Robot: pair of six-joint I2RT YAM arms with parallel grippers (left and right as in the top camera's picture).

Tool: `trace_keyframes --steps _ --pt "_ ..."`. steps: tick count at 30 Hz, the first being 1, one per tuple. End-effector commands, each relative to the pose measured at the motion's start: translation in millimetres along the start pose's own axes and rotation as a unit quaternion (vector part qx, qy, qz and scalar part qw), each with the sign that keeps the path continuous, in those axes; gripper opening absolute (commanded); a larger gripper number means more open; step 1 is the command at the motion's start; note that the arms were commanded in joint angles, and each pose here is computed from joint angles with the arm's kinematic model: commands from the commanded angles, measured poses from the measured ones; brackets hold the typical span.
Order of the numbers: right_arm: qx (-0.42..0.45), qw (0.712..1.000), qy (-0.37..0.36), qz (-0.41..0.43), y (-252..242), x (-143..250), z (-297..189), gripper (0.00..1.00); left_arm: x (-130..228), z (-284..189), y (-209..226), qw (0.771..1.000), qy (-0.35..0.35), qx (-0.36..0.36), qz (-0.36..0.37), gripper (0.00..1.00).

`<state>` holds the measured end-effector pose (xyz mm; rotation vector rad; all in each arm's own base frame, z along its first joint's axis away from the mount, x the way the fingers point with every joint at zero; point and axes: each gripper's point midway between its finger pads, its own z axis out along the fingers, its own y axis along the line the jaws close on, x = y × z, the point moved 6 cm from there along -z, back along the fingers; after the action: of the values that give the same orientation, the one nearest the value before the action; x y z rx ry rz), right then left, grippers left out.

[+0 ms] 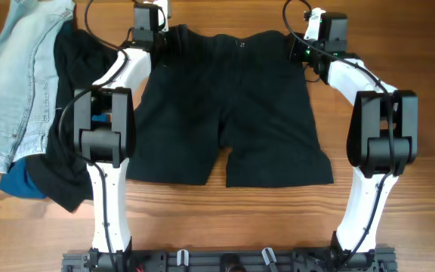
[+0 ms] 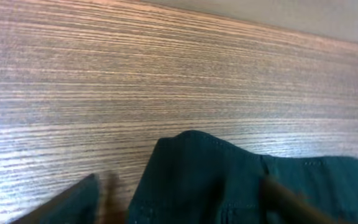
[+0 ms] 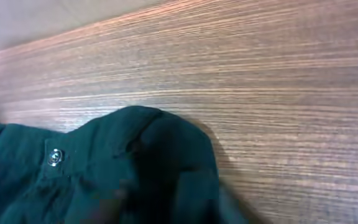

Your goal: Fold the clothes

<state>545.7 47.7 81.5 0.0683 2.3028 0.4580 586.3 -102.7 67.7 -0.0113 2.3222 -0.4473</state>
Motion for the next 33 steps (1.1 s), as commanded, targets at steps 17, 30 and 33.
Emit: trace_keyframes --steps 17,30,33 --pt "-0.049 0.996 -0.053 -0.059 25 -80 -31 0.04 -95 -59 -40 0.992 -0.119 0.039 0.022 0.04" --pt "-0.018 0.99 -0.091 -0.105 33 -122 -51 0.05 -122 -86 -52 0.987 -0.151 0.042 0.043 0.04" --pt "-0.005 0.99 -0.097 -0.105 30 -124 -52 0.64 -122 -86 -51 0.987 -0.153 0.039 0.043 0.04"
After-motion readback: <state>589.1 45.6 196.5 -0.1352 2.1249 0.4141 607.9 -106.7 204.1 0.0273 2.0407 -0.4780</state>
